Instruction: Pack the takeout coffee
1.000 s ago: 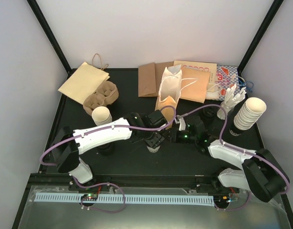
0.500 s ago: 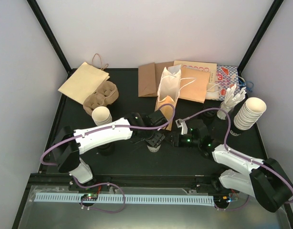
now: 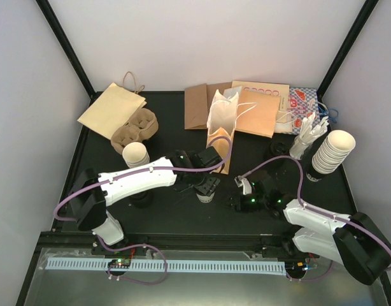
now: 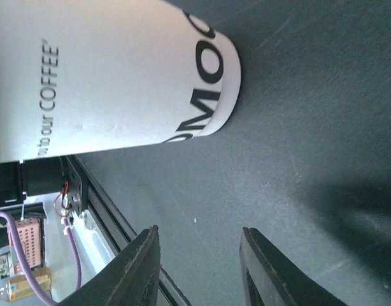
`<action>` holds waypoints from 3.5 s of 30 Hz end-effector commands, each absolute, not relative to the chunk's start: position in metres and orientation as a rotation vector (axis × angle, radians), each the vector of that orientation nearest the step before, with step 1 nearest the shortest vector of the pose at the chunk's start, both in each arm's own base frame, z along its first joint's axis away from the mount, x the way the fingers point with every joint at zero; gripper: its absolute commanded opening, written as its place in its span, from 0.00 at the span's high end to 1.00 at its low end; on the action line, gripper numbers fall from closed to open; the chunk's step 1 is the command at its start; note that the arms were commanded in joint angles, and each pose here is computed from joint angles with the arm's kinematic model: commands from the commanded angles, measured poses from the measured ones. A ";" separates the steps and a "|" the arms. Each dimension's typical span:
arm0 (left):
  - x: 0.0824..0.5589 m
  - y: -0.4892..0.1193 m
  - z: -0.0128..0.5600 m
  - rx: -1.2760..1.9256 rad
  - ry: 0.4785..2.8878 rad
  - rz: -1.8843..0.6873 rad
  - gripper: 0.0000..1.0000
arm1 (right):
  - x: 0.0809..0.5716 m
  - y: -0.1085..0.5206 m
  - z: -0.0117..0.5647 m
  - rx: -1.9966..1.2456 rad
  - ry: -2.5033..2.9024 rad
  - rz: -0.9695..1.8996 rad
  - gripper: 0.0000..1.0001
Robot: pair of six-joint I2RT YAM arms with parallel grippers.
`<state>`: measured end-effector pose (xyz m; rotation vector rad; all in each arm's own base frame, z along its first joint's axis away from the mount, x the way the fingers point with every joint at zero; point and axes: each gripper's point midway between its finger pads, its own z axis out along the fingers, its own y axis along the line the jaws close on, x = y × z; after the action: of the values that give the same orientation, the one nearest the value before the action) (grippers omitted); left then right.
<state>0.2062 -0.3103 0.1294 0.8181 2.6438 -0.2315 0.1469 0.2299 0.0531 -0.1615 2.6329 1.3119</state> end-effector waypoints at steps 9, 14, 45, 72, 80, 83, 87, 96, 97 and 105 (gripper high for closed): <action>0.196 -0.293 0.101 0.769 2.777 -0.133 0.49 | 0.154 0.235 0.089 -0.219 2.544 1.276 0.62; 0.196 -0.290 0.101 0.642 2.828 -0.112 0.51 | 0.156 0.239 0.099 -0.228 2.501 1.322 0.62; 0.189 -0.307 0.101 0.539 2.871 -0.087 0.53 | 0.177 0.266 0.100 -0.048 2.401 1.505 0.63; 0.202 -0.317 0.130 0.659 2.787 -0.100 0.39 | 0.183 0.213 0.116 -0.187 2.470 0.945 0.51; 0.202 -0.320 0.157 0.652 2.746 -0.173 0.16 | 0.185 0.208 0.126 -0.239 2.449 0.887 0.39; 0.202 -0.319 0.175 0.645 2.717 -0.210 0.09 | 0.185 0.207 0.130 -0.257 2.446 0.865 0.33; 0.201 -0.316 0.191 0.643 2.687 -0.243 0.02 | 0.188 0.205 0.135 -0.274 2.439 0.835 0.24; 0.217 -0.270 0.246 0.514 2.572 -0.250 0.02 | 0.201 0.199 0.163 -0.285 2.406 0.733 0.00; 0.221 -0.262 0.250 0.491 2.562 -0.259 0.03 | 0.203 0.195 0.166 -0.274 2.405 0.703 0.00; 0.242 -0.205 0.269 0.275 2.448 -0.422 0.01 | 0.226 0.138 0.202 -0.017 2.327 0.367 0.00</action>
<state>0.2309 -0.2170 0.2651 0.3253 2.4872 -0.3529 0.2150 0.1823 0.1894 -0.1844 2.3714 0.6178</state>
